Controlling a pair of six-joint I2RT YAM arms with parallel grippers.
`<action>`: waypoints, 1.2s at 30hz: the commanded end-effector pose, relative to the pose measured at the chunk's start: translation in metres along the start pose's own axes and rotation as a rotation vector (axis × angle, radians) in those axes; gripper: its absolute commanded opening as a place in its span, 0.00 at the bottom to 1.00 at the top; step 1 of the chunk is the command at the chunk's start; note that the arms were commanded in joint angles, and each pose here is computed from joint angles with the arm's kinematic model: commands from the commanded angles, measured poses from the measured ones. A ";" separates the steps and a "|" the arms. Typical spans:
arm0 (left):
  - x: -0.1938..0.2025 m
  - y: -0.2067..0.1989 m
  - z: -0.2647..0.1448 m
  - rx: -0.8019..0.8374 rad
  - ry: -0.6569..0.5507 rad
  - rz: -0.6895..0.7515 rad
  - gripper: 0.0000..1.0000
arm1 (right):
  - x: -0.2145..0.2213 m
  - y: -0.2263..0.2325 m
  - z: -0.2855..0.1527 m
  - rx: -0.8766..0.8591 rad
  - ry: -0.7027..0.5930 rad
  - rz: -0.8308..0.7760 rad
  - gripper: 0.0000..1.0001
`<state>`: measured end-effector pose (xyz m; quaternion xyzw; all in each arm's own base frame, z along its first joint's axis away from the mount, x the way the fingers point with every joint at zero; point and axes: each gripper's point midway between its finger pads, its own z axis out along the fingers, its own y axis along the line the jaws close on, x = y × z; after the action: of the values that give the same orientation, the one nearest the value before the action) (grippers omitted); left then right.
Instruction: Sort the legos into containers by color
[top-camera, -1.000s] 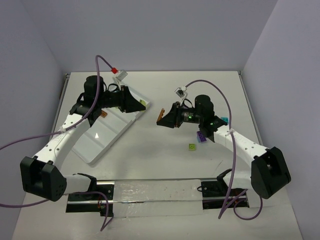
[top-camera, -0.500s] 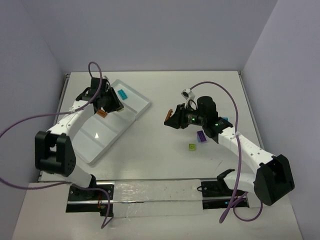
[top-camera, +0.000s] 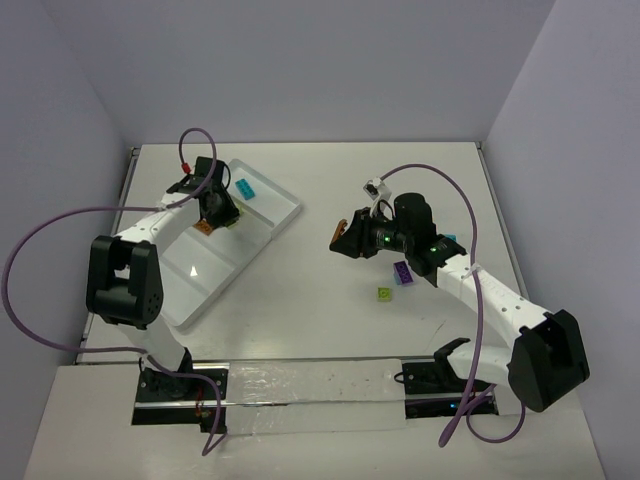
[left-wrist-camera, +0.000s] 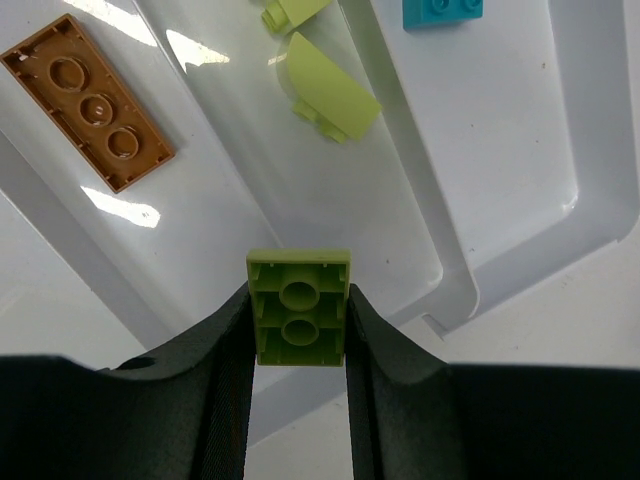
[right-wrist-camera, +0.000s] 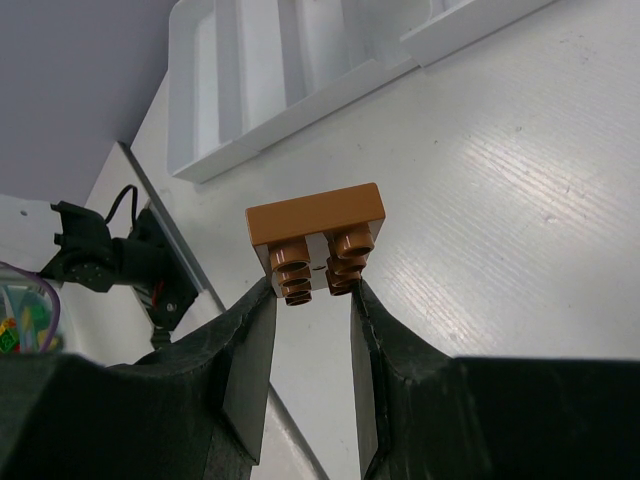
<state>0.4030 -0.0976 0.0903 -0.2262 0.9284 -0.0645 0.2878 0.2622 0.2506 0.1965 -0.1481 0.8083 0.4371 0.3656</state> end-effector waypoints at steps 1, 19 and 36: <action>-0.018 -0.019 0.005 0.026 -0.068 -0.001 0.00 | -0.027 0.013 -0.005 -0.017 -0.065 -0.045 0.00; -0.012 -0.037 0.015 -0.017 -0.069 0.044 0.79 | -0.026 0.012 -0.003 -0.016 -0.058 -0.037 0.00; -0.069 -0.026 -0.105 -0.003 -0.254 -0.036 0.87 | -0.030 0.044 0.057 -0.008 0.040 -0.108 0.00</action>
<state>0.4101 -0.1163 0.1404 -0.2094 0.9178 -0.0404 0.3349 0.2741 0.2903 0.2148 -0.1784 0.8093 0.4274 0.3613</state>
